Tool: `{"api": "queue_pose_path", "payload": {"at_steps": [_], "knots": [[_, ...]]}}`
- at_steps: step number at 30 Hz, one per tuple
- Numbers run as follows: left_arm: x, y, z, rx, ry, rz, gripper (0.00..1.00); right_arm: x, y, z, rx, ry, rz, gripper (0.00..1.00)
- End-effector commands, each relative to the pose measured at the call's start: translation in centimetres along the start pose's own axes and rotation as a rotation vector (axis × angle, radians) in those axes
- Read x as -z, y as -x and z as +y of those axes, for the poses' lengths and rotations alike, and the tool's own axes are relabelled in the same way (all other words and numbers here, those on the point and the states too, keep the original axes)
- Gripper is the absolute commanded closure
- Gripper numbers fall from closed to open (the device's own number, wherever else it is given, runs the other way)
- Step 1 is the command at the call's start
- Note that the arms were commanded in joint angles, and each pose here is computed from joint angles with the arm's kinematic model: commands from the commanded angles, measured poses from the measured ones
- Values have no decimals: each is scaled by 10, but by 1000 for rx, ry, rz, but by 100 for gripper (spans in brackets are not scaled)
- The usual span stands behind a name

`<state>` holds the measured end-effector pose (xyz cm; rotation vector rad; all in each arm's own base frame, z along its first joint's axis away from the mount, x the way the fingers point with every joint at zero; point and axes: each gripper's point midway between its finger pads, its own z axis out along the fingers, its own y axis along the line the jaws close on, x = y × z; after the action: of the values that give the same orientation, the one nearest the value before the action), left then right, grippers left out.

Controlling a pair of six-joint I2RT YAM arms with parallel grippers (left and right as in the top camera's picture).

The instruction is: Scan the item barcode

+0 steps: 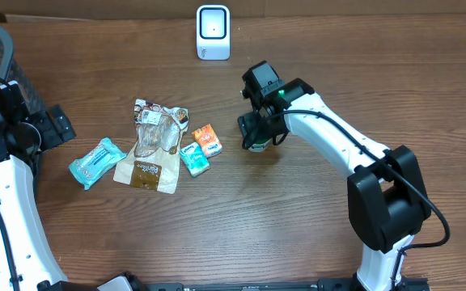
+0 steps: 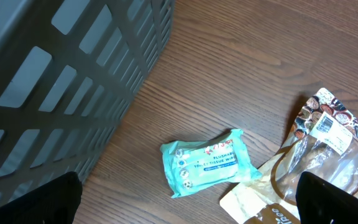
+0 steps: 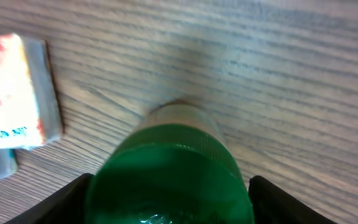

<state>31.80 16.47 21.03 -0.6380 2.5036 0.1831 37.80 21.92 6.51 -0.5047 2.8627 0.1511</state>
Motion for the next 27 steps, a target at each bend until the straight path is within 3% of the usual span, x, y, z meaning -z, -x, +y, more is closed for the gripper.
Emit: {"api": "queue_pose_path", "payload": {"at_steps": [1, 8, 27], "knots": [[5, 4, 7, 17, 20, -22, 0, 10, 12, 3, 5, 1, -33, 27], [5, 4, 7, 17, 20, -22, 0, 10, 6, 2, 4, -3, -10, 31], [5, 4, 7, 17, 20, -22, 0, 5, 3, 1, 4, -3, -4, 25]]}}
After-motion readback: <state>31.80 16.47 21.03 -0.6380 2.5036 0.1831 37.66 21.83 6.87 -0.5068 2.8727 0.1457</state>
